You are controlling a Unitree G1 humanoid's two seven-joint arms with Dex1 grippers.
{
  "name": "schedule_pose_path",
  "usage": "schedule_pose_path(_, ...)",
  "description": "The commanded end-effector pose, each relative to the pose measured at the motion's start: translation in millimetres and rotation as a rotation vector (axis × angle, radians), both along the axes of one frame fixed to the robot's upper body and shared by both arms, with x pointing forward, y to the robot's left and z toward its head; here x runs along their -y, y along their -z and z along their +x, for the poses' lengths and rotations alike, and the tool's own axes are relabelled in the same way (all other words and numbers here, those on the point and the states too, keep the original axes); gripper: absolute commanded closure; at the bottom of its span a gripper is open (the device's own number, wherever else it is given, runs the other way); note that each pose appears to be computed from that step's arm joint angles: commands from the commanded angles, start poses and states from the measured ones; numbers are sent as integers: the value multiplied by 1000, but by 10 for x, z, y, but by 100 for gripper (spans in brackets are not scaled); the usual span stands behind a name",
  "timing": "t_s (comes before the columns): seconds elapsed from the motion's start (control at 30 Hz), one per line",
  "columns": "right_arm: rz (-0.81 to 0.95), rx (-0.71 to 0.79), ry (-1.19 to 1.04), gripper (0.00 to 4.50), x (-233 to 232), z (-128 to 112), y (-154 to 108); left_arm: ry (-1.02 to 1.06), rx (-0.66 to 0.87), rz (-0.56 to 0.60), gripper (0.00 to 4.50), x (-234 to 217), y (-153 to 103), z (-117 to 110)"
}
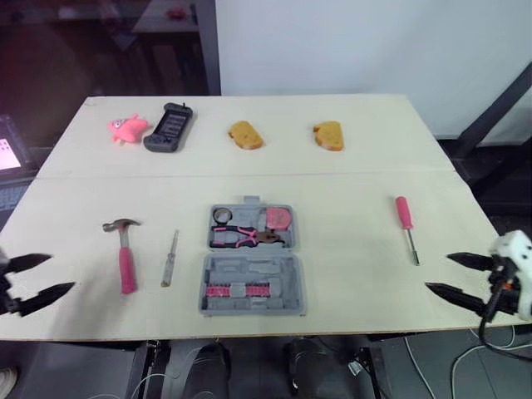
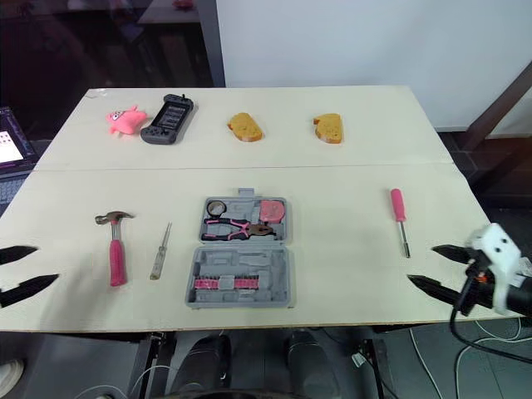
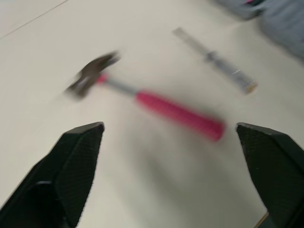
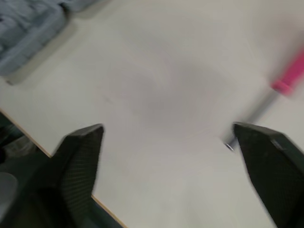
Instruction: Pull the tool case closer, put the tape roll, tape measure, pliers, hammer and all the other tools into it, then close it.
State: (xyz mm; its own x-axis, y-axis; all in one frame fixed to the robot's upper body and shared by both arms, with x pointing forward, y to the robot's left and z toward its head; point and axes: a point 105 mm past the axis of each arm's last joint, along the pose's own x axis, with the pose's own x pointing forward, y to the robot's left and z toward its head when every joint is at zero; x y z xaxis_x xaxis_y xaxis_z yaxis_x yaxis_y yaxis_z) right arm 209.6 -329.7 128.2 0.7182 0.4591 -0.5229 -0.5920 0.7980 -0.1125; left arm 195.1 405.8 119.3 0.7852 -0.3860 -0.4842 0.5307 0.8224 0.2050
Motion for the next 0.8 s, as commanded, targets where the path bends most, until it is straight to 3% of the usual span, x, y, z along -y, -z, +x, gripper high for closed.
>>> schedule_pose_path(0.03,-56,31,-3,4,136,-29,-79,-28,14,54,0,-140,-34,-85)
schedule_pose_path(0.4,-59,40,-12,4,124,26,-15,-12,9,61,0,-129,61,-92)
schedule_pose_path(0.57,-20,84,-23,4,-11,64,-160,-1,22,59,0,-51,84,-55)
schedule_pose_path(0.7,97,160,-159,4,-582,214,-439,-22,121,5,0,236,56,112)
schedule_pose_path(0.8,193,214,-281,4,-1090,333,-619,-89,153,-174,0,603,37,254)
